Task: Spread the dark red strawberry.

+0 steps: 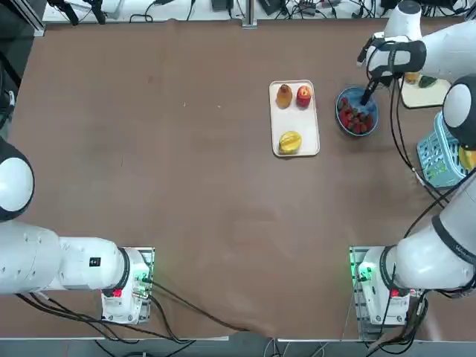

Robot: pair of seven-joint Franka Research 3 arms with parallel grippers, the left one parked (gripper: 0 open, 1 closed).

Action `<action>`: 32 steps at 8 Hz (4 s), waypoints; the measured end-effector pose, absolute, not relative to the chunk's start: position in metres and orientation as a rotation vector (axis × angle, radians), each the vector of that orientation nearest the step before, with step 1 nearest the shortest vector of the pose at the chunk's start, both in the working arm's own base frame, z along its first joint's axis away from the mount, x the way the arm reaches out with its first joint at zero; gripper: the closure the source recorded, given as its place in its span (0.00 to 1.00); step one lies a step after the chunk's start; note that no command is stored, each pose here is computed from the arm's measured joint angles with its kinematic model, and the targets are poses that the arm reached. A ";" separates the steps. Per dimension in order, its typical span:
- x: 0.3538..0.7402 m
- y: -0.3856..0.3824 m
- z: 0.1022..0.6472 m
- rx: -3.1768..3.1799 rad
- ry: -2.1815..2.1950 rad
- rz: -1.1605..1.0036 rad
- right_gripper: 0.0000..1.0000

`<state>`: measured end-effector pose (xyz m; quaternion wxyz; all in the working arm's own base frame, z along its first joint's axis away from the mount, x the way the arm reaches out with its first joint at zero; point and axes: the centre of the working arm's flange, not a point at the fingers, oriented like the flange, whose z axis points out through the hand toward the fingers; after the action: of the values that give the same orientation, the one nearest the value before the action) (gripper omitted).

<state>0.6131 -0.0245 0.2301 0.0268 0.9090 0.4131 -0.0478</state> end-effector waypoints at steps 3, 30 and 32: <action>0.616 -0.008 0.279 2.889 1.152 -0.184 0.01; 0.563 0.076 0.223 2.710 1.527 -0.150 0.49; 0.563 0.075 0.222 2.711 1.524 -0.150 0.52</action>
<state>0.5635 0.0746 0.2223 0.0138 0.8706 0.4894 -0.0483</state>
